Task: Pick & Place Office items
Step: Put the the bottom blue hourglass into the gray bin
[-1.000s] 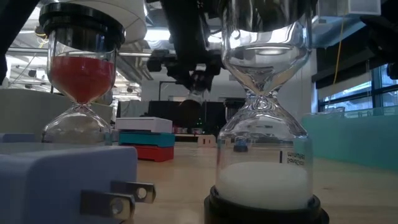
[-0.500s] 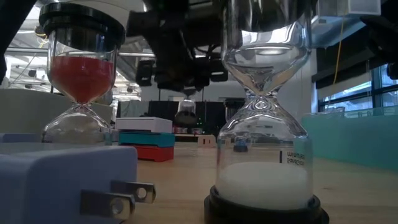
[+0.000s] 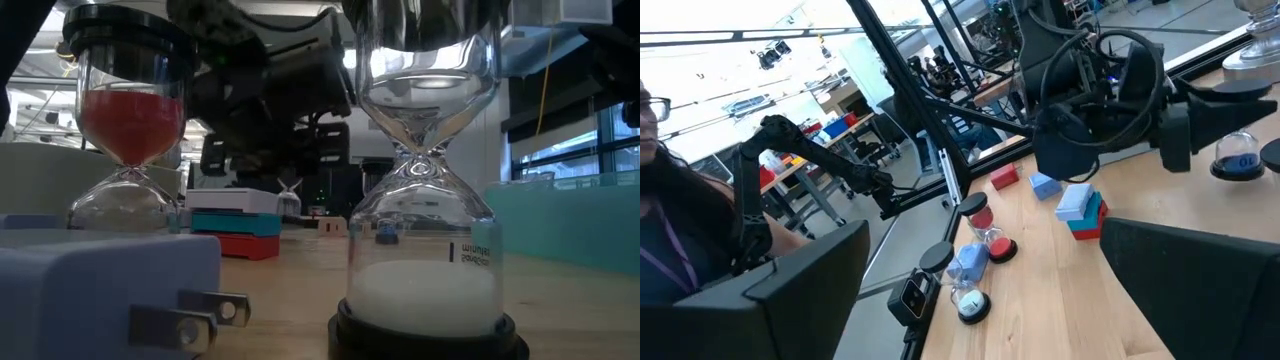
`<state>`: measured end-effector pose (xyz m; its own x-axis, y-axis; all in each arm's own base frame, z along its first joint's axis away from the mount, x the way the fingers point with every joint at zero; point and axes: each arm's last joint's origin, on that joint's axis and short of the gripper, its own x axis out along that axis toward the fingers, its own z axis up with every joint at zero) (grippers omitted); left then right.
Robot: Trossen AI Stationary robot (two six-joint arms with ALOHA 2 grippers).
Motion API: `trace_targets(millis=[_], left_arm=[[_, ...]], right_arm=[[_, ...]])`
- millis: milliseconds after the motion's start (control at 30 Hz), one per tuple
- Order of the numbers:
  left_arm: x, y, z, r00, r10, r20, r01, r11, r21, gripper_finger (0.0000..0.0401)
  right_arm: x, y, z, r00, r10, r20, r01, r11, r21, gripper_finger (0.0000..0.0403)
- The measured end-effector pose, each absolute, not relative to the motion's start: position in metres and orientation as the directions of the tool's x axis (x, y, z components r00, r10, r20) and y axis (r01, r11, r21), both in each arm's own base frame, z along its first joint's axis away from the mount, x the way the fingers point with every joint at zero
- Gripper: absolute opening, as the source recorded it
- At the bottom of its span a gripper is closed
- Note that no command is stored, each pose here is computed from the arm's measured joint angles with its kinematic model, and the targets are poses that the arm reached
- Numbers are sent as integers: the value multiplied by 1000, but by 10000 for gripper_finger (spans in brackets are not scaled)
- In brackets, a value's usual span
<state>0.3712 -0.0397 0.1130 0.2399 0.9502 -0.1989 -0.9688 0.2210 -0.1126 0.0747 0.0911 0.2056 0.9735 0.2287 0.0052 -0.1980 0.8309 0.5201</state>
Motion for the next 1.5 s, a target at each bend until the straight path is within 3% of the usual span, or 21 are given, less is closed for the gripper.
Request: trace_targets(millis=[333, 900, 1067, 1300, 1500], left_arm=[[369, -39, 108, 245, 948, -204, -968, 225, -114, 176], [368, -45, 108, 258, 945, -199, -964, 239, -114, 224], [367, -49, 109, 269, 942, -200, -959, 243, -148, 256], [367, -51, 108, 277, 936, -217, -952, 237, -195, 331], [365, -62, 108, 304, 928, -217, -950, 280, -135, 381]], right_arm=[[75, 91, 206, 973, 229, 5, -198, 831, 520, 400], [75, 91, 206, 974, 228, 5, -198, 831, 520, 400], [75, 91, 206, 974, 228, 5, -198, 831, 520, 400], [75, 91, 206, 974, 229, 5, -198, 831, 520, 400], [75, 91, 206, 974, 229, 5, -198, 831, 520, 400]])
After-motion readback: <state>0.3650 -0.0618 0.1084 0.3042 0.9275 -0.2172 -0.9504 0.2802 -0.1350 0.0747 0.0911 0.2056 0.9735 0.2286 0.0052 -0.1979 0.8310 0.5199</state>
